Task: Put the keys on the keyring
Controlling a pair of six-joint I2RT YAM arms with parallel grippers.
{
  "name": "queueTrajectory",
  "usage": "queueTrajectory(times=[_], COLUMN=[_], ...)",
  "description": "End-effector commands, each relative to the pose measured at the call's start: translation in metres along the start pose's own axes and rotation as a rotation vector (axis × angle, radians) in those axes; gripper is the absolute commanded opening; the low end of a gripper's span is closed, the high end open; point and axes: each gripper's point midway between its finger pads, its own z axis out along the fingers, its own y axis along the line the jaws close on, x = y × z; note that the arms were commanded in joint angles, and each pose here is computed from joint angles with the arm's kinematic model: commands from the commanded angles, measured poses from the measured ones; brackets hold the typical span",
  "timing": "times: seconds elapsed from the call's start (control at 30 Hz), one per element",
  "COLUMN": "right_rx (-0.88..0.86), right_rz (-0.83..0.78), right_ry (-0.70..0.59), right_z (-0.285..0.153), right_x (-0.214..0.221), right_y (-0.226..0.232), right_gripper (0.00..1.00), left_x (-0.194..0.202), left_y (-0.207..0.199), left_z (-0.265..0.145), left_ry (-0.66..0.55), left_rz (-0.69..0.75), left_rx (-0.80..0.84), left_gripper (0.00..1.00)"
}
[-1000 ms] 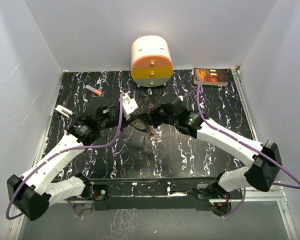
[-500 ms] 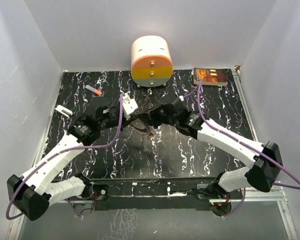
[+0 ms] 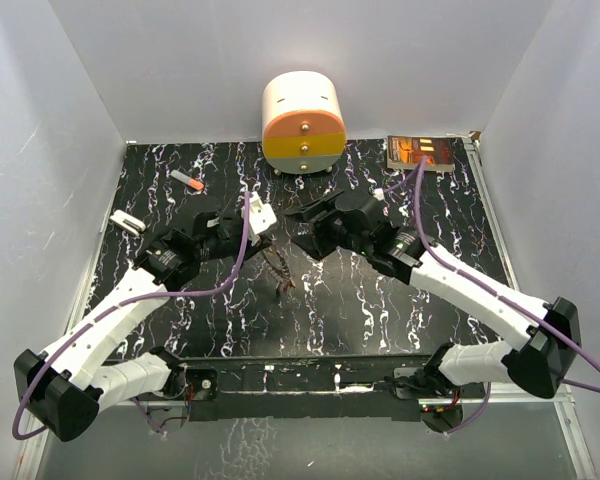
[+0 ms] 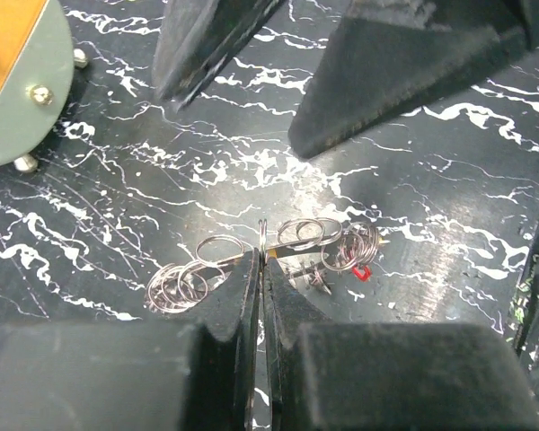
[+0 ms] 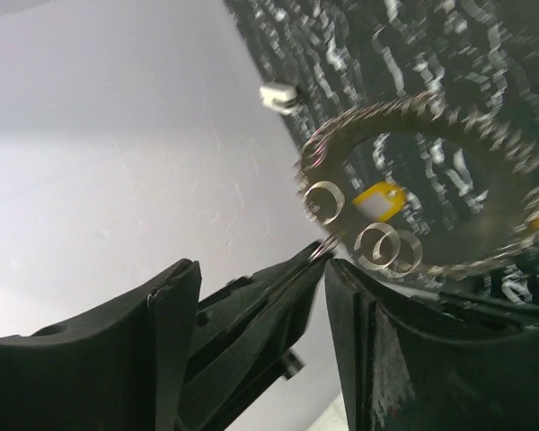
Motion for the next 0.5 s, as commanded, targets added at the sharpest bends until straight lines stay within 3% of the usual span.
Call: queueTrajectory(times=[0.0, 0.13, 0.27, 0.47], right_rx=[0.003, -0.115, -0.301, -0.302], right_rz=[-0.115, -0.395, -0.815, -1.274], right_ry=[-0.088, -0.088, -0.078, -0.010], right_z=[-0.016, -0.036, -0.056, -0.069], right_x=[-0.042, -0.080, -0.084, -0.076], right_y=[-0.021, -0.036, -0.025, -0.012], right_gripper=[0.63, 0.55, 0.46, 0.44], left_x=[-0.037, -0.045, -0.050, -0.059], left_y=[-0.012, -0.028, -0.039, -0.051], left_z=[-0.018, -0.028, -0.033, -0.038], left_ry=[-0.099, -0.105, -0.096, -0.066], left_rz=[0.075, 0.096, 0.095, 0.070], left_rx=[0.078, 0.173, 0.243, 0.355], left_gripper=[0.00, 0.00, 0.00, 0.00])
